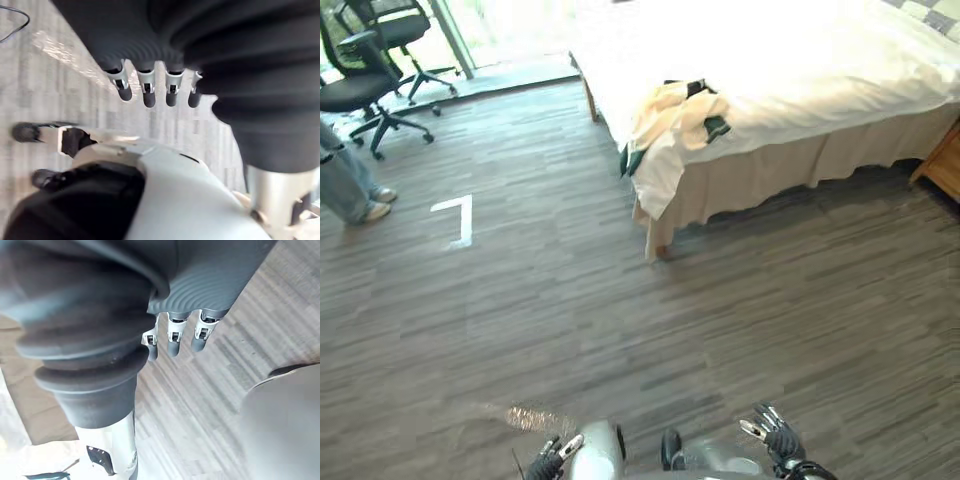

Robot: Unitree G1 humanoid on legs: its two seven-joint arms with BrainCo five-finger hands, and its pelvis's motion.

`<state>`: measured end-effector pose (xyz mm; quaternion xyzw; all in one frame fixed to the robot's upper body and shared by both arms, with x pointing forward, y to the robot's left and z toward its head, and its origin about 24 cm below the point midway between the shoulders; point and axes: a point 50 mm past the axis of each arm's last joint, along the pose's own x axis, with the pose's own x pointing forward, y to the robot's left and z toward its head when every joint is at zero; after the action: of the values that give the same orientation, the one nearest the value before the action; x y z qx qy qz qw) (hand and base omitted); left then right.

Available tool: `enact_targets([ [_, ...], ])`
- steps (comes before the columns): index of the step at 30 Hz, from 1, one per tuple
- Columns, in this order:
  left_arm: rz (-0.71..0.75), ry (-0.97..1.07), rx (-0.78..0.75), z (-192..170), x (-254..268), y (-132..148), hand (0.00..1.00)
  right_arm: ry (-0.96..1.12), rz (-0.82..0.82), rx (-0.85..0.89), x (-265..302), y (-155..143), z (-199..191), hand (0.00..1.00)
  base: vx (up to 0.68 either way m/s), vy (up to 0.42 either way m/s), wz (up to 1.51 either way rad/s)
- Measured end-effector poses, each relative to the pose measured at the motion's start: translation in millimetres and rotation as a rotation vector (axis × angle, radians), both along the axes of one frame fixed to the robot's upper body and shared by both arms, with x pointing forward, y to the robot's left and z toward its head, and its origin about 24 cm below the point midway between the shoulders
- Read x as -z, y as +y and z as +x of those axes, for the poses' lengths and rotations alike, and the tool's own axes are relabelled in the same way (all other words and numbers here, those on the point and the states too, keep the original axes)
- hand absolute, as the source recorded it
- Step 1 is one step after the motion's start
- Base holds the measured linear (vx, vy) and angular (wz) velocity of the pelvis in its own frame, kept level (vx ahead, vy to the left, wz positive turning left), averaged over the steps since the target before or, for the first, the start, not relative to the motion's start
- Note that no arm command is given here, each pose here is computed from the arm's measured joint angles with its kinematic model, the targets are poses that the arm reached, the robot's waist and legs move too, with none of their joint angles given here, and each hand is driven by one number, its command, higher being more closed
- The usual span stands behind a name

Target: Tidy the bed and pick cloth on bed and put in laundry

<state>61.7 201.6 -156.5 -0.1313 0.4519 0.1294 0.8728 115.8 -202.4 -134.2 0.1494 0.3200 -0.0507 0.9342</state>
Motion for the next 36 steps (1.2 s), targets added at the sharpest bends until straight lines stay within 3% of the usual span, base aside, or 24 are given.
enact_targets([
  [5,0.017,0.094,0.032,-18.7,4.4,11.1,0.00,0.065,-0.022,0.129,7.4,-4.5,-11.9,0.00,0.76,0.098,-0.12],
  [9,0.044,0.105,0.153,-3.3,3.2,18.0,0.00,0.042,-0.175,0.329,-2.5,-18.6,-2.6,0.00,0.76,0.042,0.80],
  [12,0.022,0.043,0.149,14.7,-0.3,9.6,0.00,-0.123,-0.408,0.566,-43.0,-51.4,22.0,0.00,0.65,-0.115,1.17],
  [15,0.031,0.026,0.113,14.6,-2.5,14.3,0.00,-0.325,-0.634,1.079,-109.8,-105.5,19.1,0.00,0.52,-0.190,1.23],
  [16,0.042,0.030,0.103,11.3,-3.2,18.4,0.00,-0.373,-0.663,1.179,-123.9,-114.6,14.7,0.00,0.58,-0.309,1.02],
  [17,0.067,0.044,0.050,-1.2,-4.9,31.2,0.00,-0.493,-0.722,1.339,-155.6,-129.1,10.0,0.00,0.55,-0.322,0.48],
  [20,-0.018,0.071,0.010,-19.5,2.9,0.5,0.00,-0.908,-0.938,1.456,-253.0,-139.3,10.5,0.00,0.48,-0.275,0.51],
  [23,-0.001,0.044,0.082,-16.7,0.0,-1.3,0.00,-1.078,-1.082,1.293,-294.5,-128.0,21.4,0.00,0.30,-0.203,0.55],
  [26,0.005,0.057,0.199,-13.4,0.1,-4.9,0.00,-1.054,-1.111,0.871,-305.2,-117.7,70.4,0.00,0.14,-0.049,0.04],
  [31,0.039,0.119,0.314,-12.3,-0.2,8.0,0.00,-0.547,-1.114,0.249,-238.4,-125.3,124.7,0.00,0.06,0.067,0.27],
  [36,0.034,0.171,0.411,-13.0,1.0,10.5,0.00,-0.126,-1.054,0.036,-179.0,-140.0,141.0,0.00,0.00,0.050,0.21],
])
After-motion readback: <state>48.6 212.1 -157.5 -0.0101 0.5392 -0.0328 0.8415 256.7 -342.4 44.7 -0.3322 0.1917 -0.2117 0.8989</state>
